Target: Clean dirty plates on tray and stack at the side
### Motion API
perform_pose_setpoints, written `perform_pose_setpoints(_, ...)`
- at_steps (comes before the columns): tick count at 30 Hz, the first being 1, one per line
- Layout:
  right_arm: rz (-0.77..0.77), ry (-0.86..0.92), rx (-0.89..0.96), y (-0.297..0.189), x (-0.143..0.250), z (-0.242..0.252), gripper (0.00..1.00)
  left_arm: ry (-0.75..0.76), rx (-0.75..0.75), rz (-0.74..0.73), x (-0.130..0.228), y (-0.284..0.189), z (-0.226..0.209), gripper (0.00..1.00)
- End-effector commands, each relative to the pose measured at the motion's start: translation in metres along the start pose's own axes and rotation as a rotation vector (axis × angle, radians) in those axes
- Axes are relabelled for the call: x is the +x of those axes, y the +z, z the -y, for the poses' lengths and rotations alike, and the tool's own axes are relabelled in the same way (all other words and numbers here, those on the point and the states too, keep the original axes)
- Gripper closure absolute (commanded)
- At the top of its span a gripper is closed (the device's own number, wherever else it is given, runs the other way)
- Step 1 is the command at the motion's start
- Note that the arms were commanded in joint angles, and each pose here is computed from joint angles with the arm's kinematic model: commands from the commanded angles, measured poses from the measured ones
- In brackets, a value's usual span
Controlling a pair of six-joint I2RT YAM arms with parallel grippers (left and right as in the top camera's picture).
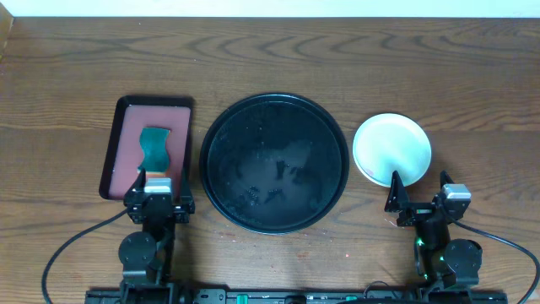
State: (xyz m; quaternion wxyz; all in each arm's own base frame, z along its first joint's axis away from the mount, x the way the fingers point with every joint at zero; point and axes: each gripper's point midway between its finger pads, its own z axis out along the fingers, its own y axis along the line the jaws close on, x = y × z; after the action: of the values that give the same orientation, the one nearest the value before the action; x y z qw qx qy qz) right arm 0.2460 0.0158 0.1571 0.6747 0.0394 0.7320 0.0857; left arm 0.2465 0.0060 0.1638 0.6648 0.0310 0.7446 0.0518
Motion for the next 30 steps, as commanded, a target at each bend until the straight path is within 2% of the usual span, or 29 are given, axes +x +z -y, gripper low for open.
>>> perform_pose_setpoints(1, 0.000, 0.009, 0.005, 0.000, 0.000, 0.002, 0.01, 0.052, -0.001, 0.018, 0.005, 0.000, 0.001, 0.24)
perform_pose_setpoints(8, 0.000, 0.009, 0.005, 0.000, 0.000, 0.002, 0.01, 0.063, 0.007, -0.044, 0.027, 0.000, 0.004, 0.23)
perform_pose_setpoints(30, 0.000, 0.009, 0.005, 0.000, 0.000, 0.002, 0.01, 0.063, 0.009, -0.045, 0.028, 0.000, 0.004, 0.23)
